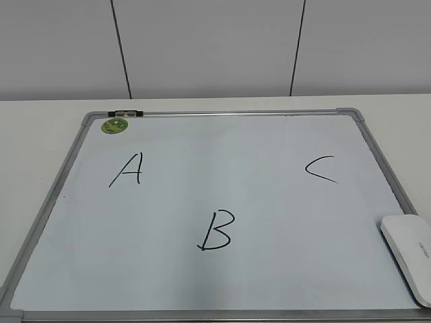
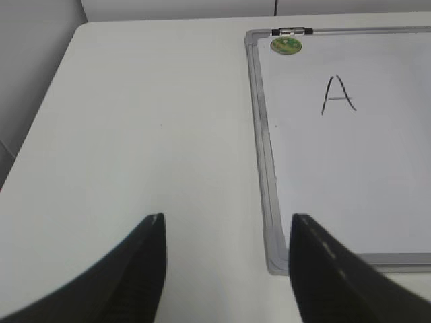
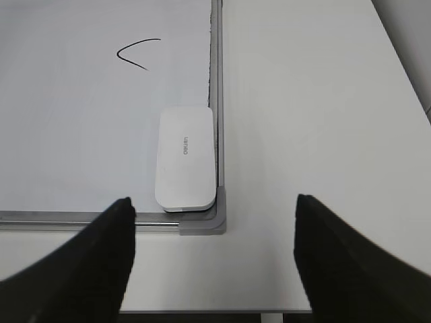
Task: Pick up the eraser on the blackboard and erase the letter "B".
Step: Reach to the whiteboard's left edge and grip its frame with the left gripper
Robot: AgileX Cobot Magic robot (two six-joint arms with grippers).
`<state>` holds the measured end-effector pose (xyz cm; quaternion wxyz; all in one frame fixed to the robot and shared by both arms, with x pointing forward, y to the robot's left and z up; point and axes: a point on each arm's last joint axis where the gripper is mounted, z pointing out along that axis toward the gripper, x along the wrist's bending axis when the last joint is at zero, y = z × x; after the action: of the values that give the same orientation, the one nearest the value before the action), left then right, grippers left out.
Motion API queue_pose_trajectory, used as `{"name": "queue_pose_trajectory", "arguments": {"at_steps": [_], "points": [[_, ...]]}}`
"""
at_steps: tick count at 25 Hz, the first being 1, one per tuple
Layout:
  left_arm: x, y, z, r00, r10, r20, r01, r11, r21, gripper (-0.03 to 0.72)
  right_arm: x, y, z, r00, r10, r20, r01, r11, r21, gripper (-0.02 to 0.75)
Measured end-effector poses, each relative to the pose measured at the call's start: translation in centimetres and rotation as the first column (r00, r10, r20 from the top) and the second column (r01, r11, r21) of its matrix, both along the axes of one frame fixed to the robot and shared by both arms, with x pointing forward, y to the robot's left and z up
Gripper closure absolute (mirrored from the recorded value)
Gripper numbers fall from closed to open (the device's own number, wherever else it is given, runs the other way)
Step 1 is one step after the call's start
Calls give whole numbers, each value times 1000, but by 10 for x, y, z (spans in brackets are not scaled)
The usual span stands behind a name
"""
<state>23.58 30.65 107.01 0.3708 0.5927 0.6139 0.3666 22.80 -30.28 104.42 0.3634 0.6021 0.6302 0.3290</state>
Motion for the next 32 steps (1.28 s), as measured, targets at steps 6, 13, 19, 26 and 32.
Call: {"name": "queue_pose_trajectory", "arguments": {"at_steps": [6, 13, 19, 26, 32], "points": [[32, -2, 17, 993, -3, -116, 3, 1000, 4, 251, 0, 0, 0, 1000, 0, 0, 0, 1000, 0, 193], [84, -7, 28, 955, -16, -296, 12, 1000, -14, 251, 0, 0, 0, 1000, 0, 0, 0, 1000, 0, 193], [126, -9, 29, 910, -18, -413, 12, 1000, -18, 251, 0, 0, 0, 1000, 0, 0, 0, 1000, 0, 193], [189, -16, 32, 869, -36, -494, 11, 998, -54, 251, 0, 0, 0, 1000, 0, 0, 0, 1000, 0, 193], [255, -21, 26, 821, -49, -569, 3, 997, -82, 252, 0, 0, 0, 1000, 0, 0, 0, 1000, 0, 193]]}}
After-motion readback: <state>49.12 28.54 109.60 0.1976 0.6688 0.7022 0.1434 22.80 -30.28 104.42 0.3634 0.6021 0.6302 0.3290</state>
